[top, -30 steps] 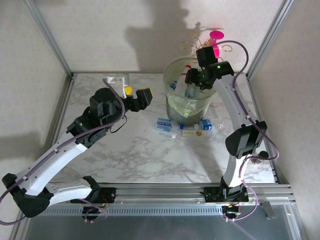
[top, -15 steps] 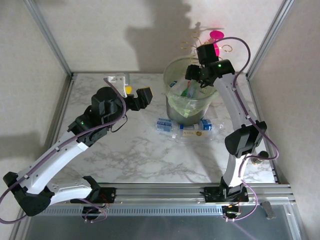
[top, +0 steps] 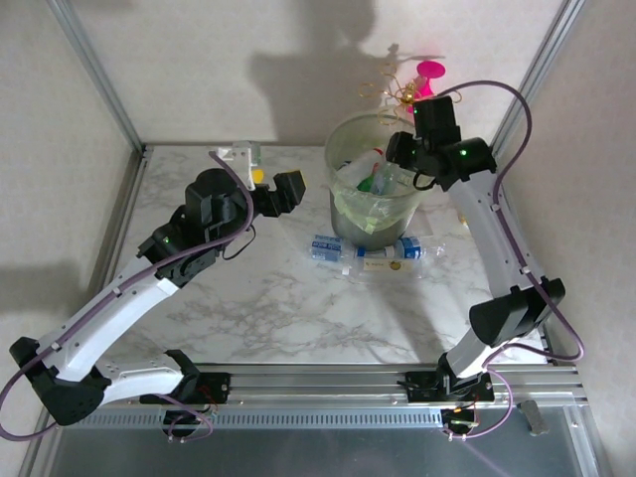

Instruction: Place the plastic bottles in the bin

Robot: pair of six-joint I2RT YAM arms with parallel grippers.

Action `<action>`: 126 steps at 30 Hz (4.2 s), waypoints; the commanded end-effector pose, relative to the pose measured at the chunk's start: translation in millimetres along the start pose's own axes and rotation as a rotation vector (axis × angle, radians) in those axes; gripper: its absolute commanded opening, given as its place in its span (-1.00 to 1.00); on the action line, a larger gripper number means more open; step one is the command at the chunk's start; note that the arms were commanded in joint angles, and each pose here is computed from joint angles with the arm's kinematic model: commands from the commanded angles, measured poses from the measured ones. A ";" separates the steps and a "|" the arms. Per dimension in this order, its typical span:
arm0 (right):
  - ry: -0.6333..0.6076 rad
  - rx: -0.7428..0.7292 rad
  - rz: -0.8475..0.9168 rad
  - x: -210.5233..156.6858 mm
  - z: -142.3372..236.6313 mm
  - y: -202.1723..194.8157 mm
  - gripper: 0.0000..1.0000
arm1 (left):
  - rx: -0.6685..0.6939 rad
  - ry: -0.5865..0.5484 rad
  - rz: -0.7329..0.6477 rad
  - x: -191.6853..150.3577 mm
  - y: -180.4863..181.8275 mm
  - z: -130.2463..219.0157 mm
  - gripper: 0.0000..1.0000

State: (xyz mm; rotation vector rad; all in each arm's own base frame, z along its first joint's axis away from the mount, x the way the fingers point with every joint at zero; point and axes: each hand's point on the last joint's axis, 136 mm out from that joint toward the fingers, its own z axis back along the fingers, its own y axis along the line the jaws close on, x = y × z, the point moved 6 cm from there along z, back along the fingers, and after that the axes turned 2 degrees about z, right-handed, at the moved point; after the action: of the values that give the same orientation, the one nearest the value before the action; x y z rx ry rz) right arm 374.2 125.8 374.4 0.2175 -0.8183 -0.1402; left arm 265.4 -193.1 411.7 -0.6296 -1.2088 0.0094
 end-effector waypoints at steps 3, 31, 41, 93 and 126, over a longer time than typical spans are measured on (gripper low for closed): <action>0.065 0.013 -0.012 -15.3 -34.0 1.7 -0.11 | 0.001 -0.008 0.025 6.4 -1.4 1.6 0.82; -0.081 0.005 -0.034 15.8 6.5 0.4 0.02 | 0.042 0.020 0.037 0.8 2.1 -9.8 0.83; -0.236 0.195 -0.073 -26.8 91.4 -20.4 -0.01 | 0.044 0.048 0.139 -12.7 4.8 -27.3 0.84; -0.171 0.131 -0.200 -96.7 167.9 -69.5 -0.07 | 0.809 0.436 1.232 -257.3 112.5 -170.0 0.95; -0.191 0.110 -0.193 -102.2 173.4 -76.4 -0.09 | 0.882 0.295 1.215 -250.3 136.0 -165.2 -0.01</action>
State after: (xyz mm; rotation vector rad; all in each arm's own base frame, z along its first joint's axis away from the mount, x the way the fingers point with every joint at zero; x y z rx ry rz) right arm 175.3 51.9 398.9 0.4051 -0.9873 -0.2905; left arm 368.3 -273.4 101.3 -0.5480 -0.2564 1.0110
